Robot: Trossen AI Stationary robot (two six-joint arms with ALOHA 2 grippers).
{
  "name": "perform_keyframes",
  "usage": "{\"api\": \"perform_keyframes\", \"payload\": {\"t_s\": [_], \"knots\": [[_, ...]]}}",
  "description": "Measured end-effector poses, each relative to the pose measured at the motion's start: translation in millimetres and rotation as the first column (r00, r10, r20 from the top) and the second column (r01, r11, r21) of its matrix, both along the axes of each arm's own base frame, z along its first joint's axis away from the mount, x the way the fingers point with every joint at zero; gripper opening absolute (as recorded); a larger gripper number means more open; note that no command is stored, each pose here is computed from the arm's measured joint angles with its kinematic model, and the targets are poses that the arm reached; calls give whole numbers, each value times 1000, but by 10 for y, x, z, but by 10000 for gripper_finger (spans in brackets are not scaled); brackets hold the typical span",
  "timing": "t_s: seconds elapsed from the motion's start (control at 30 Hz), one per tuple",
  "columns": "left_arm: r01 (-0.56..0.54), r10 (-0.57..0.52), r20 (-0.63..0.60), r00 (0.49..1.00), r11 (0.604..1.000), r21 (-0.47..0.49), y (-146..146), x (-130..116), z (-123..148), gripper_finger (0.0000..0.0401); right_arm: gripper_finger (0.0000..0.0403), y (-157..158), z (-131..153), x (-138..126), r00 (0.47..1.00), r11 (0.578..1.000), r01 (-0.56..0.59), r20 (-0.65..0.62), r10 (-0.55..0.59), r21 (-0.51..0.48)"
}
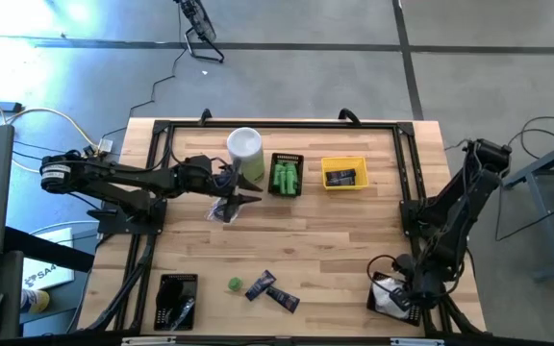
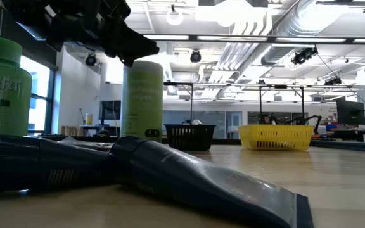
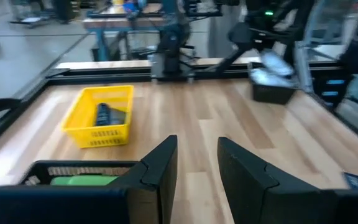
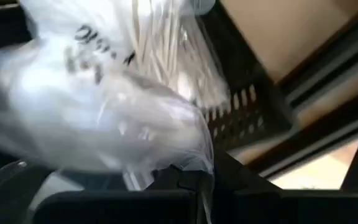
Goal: Pick & Place Travel size toiletries
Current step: Put the white cotton pack into the bottom right black bin
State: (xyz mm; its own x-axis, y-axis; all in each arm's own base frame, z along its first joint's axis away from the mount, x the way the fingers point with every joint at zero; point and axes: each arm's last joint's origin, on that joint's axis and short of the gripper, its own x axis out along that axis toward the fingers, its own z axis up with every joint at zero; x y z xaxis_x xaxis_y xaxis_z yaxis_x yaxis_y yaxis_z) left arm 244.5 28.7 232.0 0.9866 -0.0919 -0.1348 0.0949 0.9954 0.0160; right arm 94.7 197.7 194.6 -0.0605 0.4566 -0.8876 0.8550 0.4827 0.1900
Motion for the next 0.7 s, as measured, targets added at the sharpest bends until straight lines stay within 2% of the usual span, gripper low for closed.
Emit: {"api": "perform_keyframes", "payload": {"t_s": [0.1,0.2,0.37,0.53,0.7], "knots": [[-39,39,0,999,999,5,12,1,0,113,3,4,-53,1,999,998,-50,-4,50,-30],[-62,62,0,998,998,9,18,1,1,113,3,5,-90,-12,996,997,-70,-64,68,-37],[-76,76,1,997,997,10,23,1,2,113,3,-10,-105,-28,991,998,-43,-127,35,-54],[-76,76,1,997,997,10,23,1,2,113,5,-10,-104,-23,992,998,-40,-124,33,-53],[-76,76,1,997,997,10,23,1,1,113,43,-25,-103,12,992,999,-25,-127,19,-48]]}}
